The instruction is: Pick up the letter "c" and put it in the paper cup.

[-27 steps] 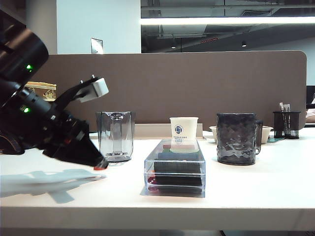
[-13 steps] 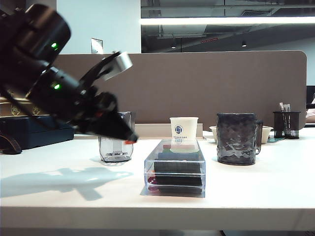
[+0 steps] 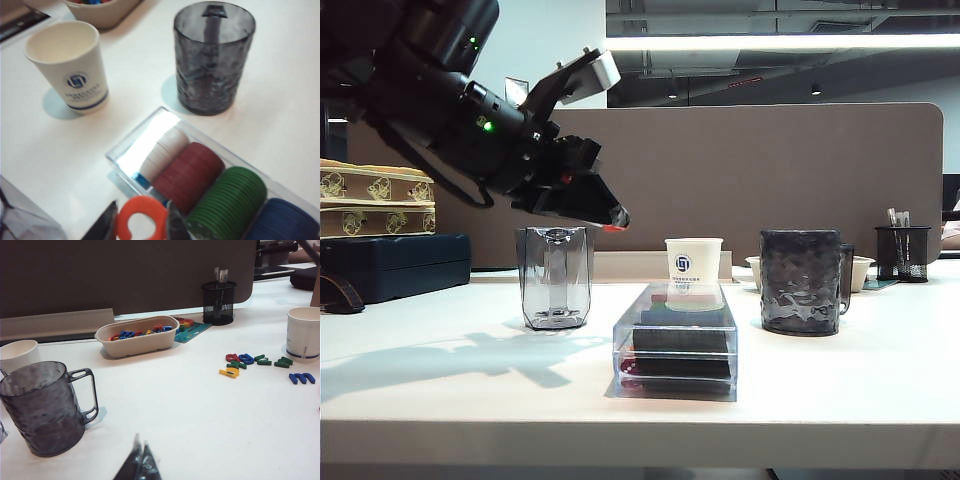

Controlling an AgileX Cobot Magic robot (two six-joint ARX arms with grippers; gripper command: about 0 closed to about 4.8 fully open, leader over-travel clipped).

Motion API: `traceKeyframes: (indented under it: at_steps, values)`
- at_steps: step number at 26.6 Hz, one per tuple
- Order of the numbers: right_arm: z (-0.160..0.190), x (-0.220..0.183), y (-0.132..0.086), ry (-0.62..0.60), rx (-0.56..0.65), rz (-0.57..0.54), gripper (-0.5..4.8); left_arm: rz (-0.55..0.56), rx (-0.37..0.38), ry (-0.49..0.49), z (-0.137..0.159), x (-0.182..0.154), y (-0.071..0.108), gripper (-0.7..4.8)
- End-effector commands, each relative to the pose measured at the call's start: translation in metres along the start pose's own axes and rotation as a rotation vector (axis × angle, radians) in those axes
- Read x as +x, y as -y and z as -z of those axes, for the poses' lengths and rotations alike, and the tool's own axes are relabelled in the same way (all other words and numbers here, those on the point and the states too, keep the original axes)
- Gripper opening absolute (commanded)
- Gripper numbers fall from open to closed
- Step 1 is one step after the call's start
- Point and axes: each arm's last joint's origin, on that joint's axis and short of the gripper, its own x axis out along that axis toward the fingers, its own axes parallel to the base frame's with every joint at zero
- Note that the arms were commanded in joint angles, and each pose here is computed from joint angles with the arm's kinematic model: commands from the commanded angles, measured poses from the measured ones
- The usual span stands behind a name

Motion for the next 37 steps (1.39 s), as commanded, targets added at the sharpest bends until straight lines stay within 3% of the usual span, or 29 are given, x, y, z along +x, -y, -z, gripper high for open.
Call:
traceKeyframes:
  at_steps: [1, 17, 37]
  values:
    - [0.001, 0.0, 0.0, 0.004, 0.001, -0.002, -0.01, -0.034, 0.054, 0.026, -0.01, 0.0, -0.003, 0.88]
    - [0.001, 0.0, 0.0, 0.005, 0.001, -0.002, -0.01, -0.089, 0.136, 0.116, -0.052, 0.016, -0.021, 0.89]
    - [0.001, 0.0, 0.0, 0.005, 0.001, -0.001, -0.01, -0.102, 0.147, 0.154, -0.084, 0.085, -0.051, 0.89]
